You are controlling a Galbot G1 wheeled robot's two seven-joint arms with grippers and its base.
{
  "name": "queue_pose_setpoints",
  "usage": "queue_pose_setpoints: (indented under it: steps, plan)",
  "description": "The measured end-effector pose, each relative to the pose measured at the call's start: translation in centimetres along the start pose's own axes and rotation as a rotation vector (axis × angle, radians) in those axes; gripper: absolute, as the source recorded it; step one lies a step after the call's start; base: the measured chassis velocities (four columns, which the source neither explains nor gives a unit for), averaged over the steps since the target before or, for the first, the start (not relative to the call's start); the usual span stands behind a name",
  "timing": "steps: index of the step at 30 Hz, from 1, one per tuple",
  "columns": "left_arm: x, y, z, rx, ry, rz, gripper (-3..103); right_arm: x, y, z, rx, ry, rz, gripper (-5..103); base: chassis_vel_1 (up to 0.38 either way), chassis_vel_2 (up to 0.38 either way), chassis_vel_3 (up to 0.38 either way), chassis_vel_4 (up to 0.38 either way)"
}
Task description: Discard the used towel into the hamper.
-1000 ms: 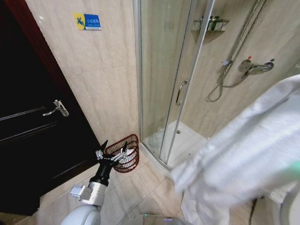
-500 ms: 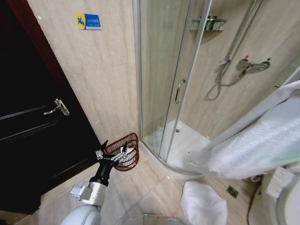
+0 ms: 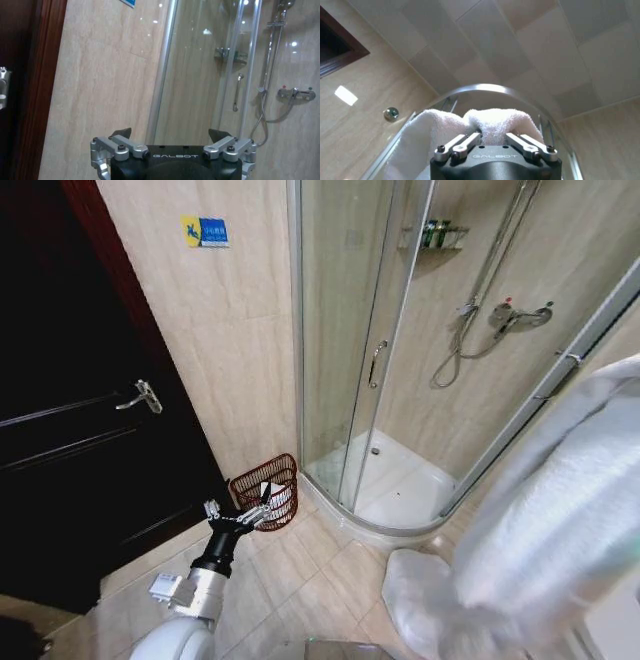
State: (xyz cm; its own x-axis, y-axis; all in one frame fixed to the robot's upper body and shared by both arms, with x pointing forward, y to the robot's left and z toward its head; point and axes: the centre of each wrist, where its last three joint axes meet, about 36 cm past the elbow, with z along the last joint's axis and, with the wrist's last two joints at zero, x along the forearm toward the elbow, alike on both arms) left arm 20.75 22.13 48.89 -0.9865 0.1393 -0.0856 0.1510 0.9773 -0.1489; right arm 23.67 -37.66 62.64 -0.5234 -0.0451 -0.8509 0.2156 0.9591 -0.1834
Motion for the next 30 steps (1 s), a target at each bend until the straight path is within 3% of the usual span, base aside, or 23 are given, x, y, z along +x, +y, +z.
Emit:
queue_pose_setpoints:
  steps: [30]
  plan:
    - [0.0,0.0,0.0,0.0,0.0,0.0,100,0.08,0.41,0.26,-0.012,-0.053,-0.044,8,0.071,0.08,0.088,0.074]
